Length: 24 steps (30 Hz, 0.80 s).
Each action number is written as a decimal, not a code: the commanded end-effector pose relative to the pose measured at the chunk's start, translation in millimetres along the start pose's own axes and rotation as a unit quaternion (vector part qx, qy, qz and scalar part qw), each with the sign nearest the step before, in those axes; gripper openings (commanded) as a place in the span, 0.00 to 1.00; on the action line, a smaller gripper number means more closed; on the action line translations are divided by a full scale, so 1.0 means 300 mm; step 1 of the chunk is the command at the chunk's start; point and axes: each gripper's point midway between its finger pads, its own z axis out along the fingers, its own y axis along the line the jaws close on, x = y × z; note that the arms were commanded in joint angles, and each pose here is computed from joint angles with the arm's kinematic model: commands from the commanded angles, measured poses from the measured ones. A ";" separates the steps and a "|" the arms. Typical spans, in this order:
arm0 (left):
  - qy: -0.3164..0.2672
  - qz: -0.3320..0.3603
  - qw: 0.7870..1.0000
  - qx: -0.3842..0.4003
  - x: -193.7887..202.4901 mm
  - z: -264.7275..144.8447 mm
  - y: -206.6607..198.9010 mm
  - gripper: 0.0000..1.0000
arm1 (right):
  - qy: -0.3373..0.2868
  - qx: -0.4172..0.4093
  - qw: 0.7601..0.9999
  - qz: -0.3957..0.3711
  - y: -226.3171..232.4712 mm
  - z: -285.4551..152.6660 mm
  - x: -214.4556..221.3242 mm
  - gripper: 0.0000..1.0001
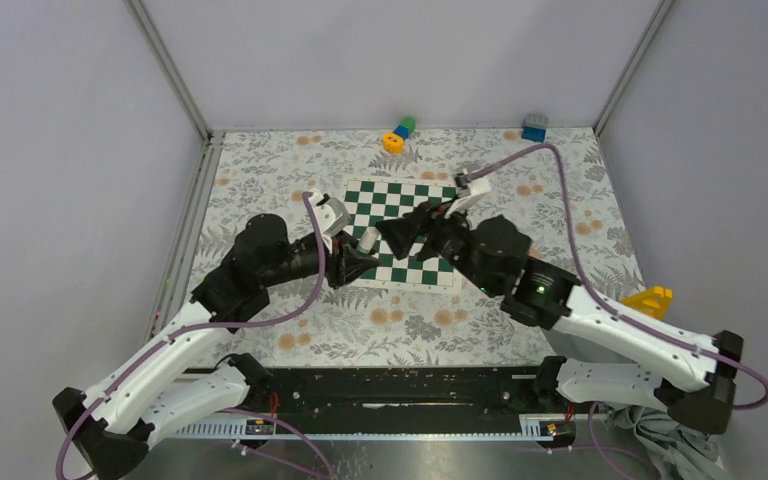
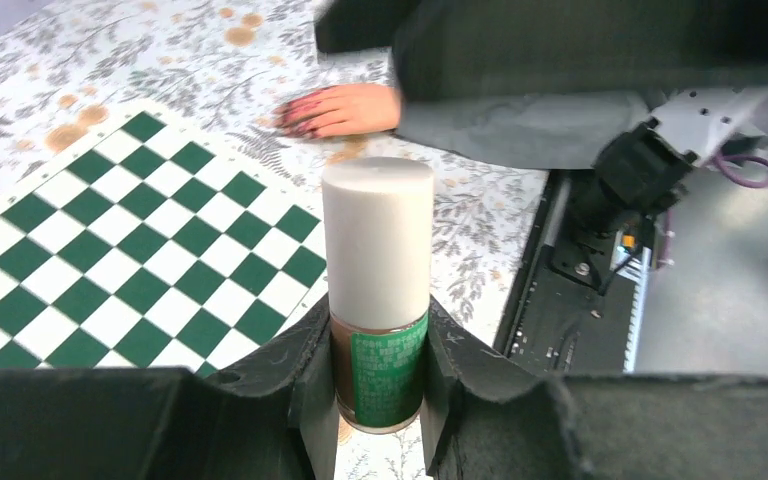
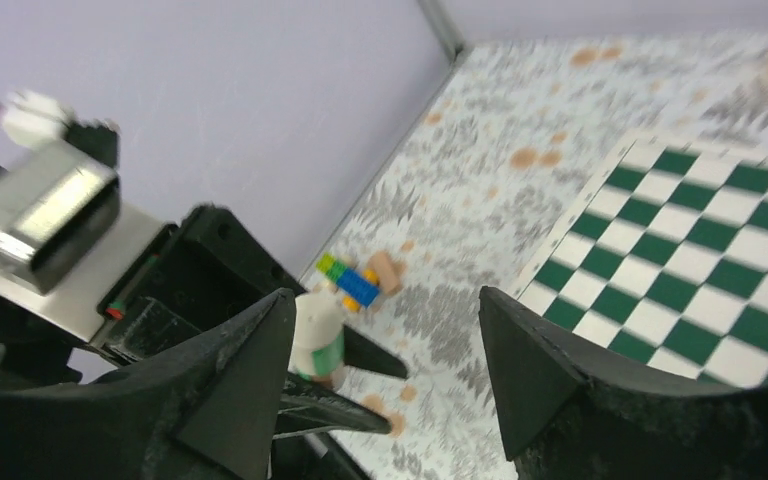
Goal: Paint the nails
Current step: Screw the nail polish bottle.
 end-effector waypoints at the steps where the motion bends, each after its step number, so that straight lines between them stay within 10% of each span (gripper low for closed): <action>1: -0.077 0.067 0.989 0.102 -0.174 -0.070 -0.150 0.00 | -0.093 0.014 0.993 -0.067 -0.015 -0.136 -0.219 0.75; 12: -0.073 0.071 0.937 0.335 -0.177 -0.208 -0.417 0.00 | -0.099 -0.356 0.903 -0.221 0.296 -0.453 -0.127 0.87; 24: -0.067 0.062 0.925 0.368 -0.143 -0.236 -0.447 0.00 | -0.042 -0.496 0.840 -0.217 0.426 -0.488 -0.021 0.86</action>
